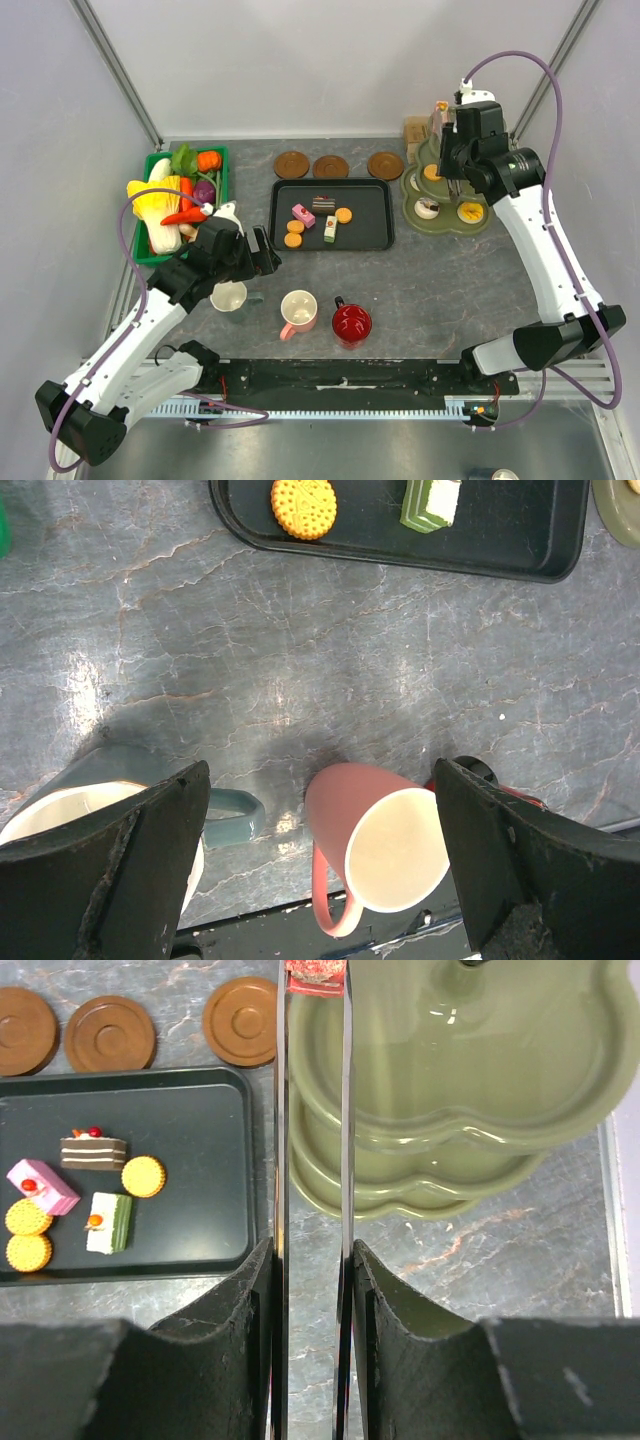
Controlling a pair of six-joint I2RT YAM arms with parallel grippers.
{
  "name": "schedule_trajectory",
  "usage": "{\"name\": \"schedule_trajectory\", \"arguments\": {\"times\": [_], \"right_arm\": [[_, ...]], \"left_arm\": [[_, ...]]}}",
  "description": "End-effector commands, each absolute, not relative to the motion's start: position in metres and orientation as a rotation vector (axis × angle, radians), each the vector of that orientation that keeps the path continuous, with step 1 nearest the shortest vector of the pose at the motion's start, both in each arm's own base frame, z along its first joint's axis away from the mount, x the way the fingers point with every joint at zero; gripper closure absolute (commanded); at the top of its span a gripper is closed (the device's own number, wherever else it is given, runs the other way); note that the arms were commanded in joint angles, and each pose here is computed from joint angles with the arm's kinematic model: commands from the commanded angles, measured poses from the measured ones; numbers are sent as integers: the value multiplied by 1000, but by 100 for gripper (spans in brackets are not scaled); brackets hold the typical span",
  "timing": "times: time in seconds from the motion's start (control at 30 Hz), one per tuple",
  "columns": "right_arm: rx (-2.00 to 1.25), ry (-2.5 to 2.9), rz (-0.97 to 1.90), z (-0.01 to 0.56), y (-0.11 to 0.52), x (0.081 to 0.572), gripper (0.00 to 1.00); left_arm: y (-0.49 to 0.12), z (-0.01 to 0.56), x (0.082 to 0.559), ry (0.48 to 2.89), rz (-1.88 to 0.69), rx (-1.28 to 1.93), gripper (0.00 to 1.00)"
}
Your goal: Serve the afternoon tea
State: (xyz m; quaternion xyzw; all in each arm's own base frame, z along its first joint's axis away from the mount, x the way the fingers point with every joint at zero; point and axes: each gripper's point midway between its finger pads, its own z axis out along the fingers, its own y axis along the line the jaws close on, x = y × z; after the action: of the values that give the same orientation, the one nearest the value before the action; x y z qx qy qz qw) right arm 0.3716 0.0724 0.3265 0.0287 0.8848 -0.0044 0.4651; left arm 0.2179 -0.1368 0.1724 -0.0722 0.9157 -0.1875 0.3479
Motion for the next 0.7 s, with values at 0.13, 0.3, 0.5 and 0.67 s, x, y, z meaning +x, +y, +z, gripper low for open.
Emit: {"name": "schedule_trajectory", "arguments": {"times": [0.13,0.3,0.5,0.67], "right_arm": [[135,2133,-98,336,48,373,62],[150,2159,-105,326,46,379,55],[162,2136,-96,335,44,381,51],[152,2103,-77,348,44,376,47]], "left_arm": [[-137,176,224,2343,-483,-201,1],[-137,175,223,2348,-481,-200,2],[-135,175,223,2343,-478,-205,2],[-135,175,224,2343,-473,-210,2]]}}
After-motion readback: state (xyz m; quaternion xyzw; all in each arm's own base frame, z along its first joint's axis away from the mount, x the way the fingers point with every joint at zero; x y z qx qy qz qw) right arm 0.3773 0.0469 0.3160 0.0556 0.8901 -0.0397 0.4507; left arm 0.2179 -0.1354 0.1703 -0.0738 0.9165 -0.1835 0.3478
